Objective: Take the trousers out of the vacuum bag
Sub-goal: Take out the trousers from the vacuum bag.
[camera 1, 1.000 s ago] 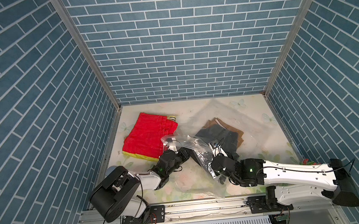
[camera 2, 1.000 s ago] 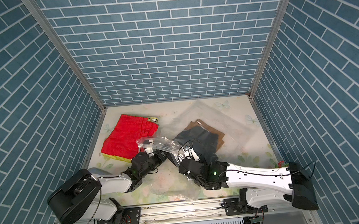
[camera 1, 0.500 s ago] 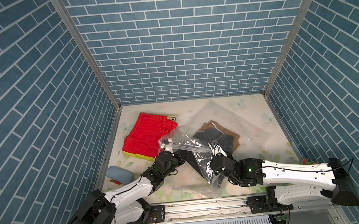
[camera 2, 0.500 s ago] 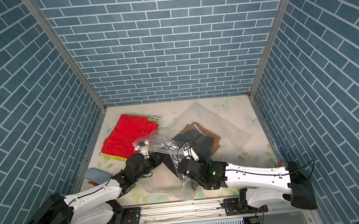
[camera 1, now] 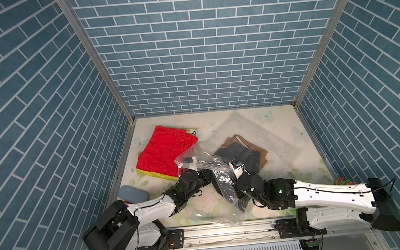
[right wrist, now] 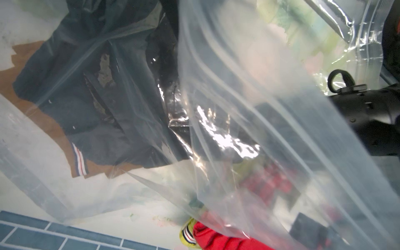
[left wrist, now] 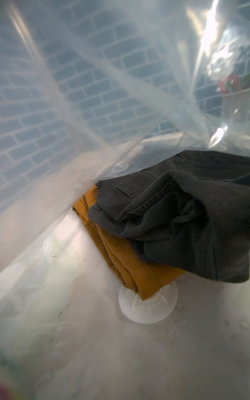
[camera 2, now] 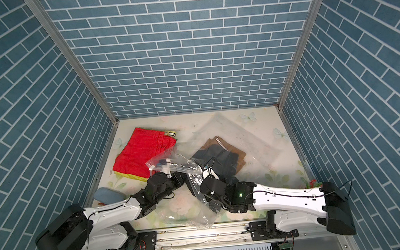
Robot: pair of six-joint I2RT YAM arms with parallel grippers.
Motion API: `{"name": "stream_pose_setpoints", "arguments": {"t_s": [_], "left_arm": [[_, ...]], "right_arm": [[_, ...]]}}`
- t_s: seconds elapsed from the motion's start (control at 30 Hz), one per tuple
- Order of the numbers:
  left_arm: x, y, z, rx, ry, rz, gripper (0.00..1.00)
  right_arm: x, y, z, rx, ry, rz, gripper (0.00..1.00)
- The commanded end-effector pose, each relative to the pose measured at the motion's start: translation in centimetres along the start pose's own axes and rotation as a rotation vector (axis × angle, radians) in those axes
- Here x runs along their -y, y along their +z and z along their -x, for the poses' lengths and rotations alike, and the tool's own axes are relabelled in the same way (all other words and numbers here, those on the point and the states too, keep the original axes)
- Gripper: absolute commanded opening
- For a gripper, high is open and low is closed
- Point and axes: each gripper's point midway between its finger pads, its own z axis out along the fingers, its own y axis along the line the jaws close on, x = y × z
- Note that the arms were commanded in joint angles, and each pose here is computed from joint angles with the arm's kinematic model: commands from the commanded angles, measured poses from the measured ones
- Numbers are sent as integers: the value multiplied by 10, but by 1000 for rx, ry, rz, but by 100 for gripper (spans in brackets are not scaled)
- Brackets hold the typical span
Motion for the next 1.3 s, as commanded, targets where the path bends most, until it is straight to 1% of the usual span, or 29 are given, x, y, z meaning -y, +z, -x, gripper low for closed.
{"name": "stream_pose_setpoints", "arguments": {"t_s": [0.0, 0.1, 0.27, 0.43, 0.57, 0.7, 0.87, 0.93, 1.0, 1.13, 1.2, 1.27], "left_arm": [[8, 10, -17, -33, 6, -20, 0], [1, 18, -36, -71, -8, -13, 0], [-5, 32, -56, -102, -27, -12, 0], [-6, 53, -68, -122, -63, -35, 0], [-4, 72, -72, -122, -81, -52, 0], [7, 95, -67, -98, -87, -72, 0], [22, 123, -44, -50, -109, -110, 0], [24, 128, -32, -33, -120, -127, 0], [30, 127, -21, -22, -127, -151, 0], [41, 117, -16, -26, -98, -145, 0], [43, 107, -15, -30, -95, -149, 0], [41, 97, -15, -29, -99, -147, 0]], "right_arm": [[20, 3, -26, -45, 82, -68, 19], [36, 5, -46, -77, 132, -116, 20], [56, 13, -71, -132, 181, -161, 13], [73, 26, -77, -138, 225, -171, 11], [104, 38, -84, -168, 250, -256, 8], [130, 48, -76, -159, 241, -308, 8], [162, 50, -48, -136, 197, -388, 7], [164, 48, -33, -116, 175, -396, 7], [160, 45, -18, -93, 160, -373, 7], [141, 39, -1, -57, 164, -258, 14], [127, 34, 3, -40, 173, -181, 25], [114, 26, 9, -12, 176, -112, 39]]}}
